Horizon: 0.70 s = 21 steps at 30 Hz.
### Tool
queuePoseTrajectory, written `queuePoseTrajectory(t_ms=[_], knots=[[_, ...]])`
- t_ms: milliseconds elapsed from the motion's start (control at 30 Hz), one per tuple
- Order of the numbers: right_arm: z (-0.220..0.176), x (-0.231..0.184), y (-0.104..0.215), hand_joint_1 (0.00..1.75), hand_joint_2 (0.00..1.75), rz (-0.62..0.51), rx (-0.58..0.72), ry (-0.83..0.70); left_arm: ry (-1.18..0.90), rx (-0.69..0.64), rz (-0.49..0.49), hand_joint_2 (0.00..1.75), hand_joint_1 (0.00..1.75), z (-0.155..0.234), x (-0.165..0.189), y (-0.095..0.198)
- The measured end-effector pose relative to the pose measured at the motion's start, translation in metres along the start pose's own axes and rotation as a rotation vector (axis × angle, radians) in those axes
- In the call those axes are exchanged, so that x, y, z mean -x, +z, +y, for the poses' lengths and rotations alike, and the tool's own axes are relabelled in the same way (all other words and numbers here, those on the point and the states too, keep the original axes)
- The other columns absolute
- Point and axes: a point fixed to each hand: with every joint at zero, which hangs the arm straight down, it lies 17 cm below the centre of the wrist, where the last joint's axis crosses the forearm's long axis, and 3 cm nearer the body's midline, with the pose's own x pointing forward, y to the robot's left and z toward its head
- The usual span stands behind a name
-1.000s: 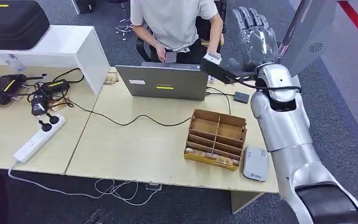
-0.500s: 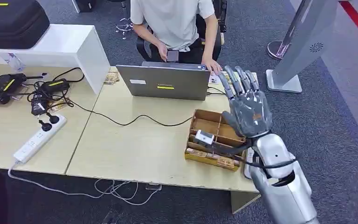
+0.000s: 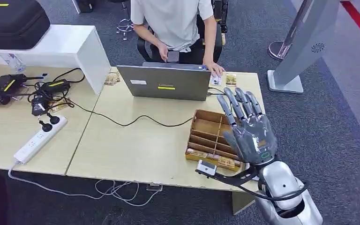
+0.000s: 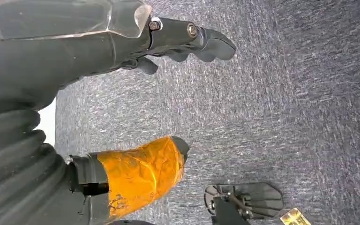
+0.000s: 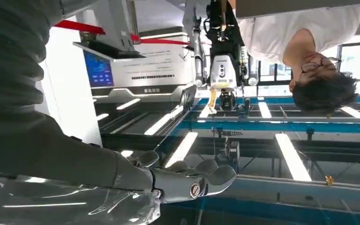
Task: Pass the card to the sensor for recognition and then transmit it.
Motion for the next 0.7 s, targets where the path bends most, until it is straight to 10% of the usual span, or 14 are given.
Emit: queuePoseTrajectory(t_ms=[700], knots=[[0.073, -0.033, 0.077, 0.00, 1.75, 0.062, -0.191, -0.015, 0.052, 0.032, 0.034, 1.75, 0.00, -0.015, 0.003, 0.002]])
